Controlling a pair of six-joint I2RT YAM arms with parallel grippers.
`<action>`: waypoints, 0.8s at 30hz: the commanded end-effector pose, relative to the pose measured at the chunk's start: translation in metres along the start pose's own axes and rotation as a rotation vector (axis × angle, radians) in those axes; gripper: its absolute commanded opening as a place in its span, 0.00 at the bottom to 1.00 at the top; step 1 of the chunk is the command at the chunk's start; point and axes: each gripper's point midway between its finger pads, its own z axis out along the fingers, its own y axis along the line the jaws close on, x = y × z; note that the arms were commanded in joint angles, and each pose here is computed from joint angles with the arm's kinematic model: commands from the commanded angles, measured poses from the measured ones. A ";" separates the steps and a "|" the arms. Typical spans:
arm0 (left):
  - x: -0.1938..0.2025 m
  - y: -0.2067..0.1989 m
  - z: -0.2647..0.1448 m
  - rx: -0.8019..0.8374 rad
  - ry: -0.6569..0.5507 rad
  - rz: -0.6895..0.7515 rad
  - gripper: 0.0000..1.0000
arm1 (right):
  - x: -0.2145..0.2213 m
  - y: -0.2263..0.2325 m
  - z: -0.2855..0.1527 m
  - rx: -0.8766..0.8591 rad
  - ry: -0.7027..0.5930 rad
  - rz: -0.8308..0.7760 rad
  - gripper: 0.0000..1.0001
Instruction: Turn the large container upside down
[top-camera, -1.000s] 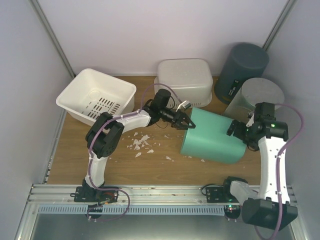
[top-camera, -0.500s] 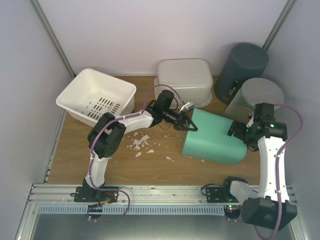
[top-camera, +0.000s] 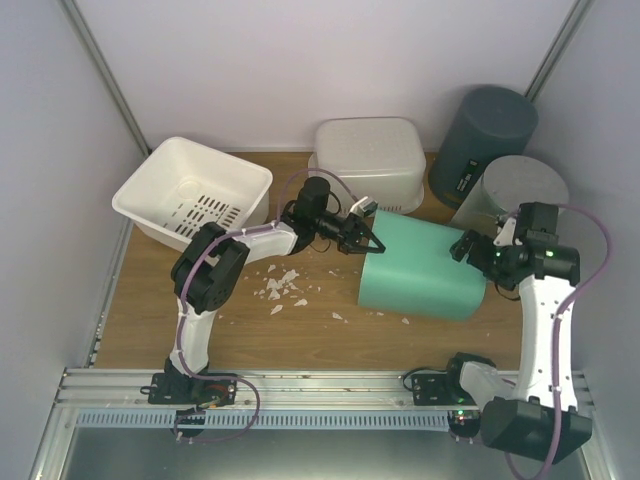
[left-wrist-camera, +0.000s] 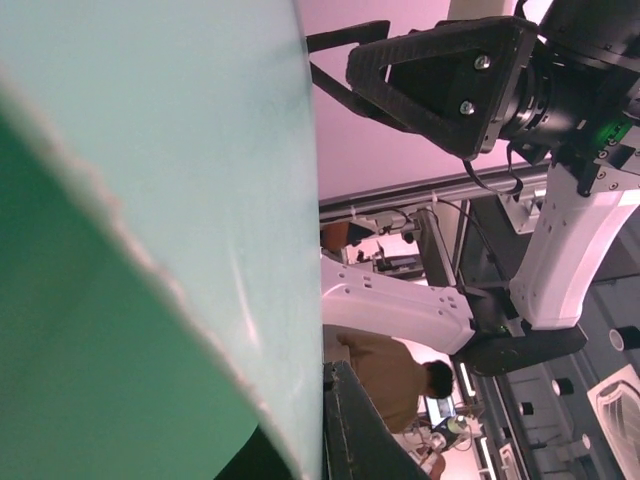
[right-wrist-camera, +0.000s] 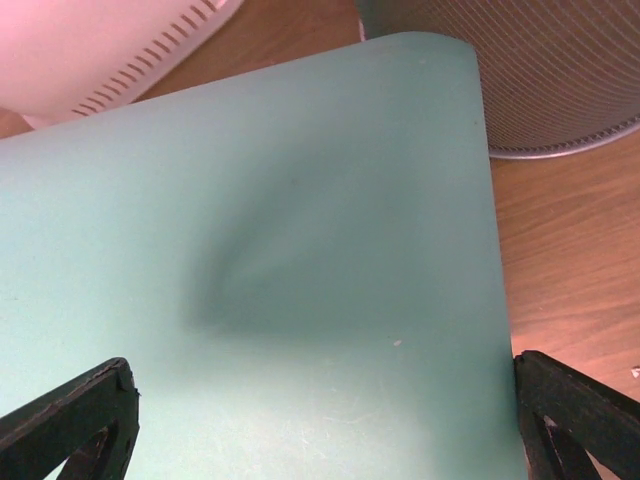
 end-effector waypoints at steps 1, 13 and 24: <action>0.007 -0.006 0.018 0.033 0.022 0.058 0.00 | -0.006 0.077 -0.037 -0.399 -0.039 -0.070 1.00; 0.022 0.014 0.025 -0.008 0.064 0.013 0.00 | -0.009 0.113 -0.099 -0.544 -0.106 -0.099 1.00; 0.041 0.028 0.038 0.012 0.110 -0.046 0.00 | 0.008 0.117 -0.123 -0.565 -0.103 -0.080 0.98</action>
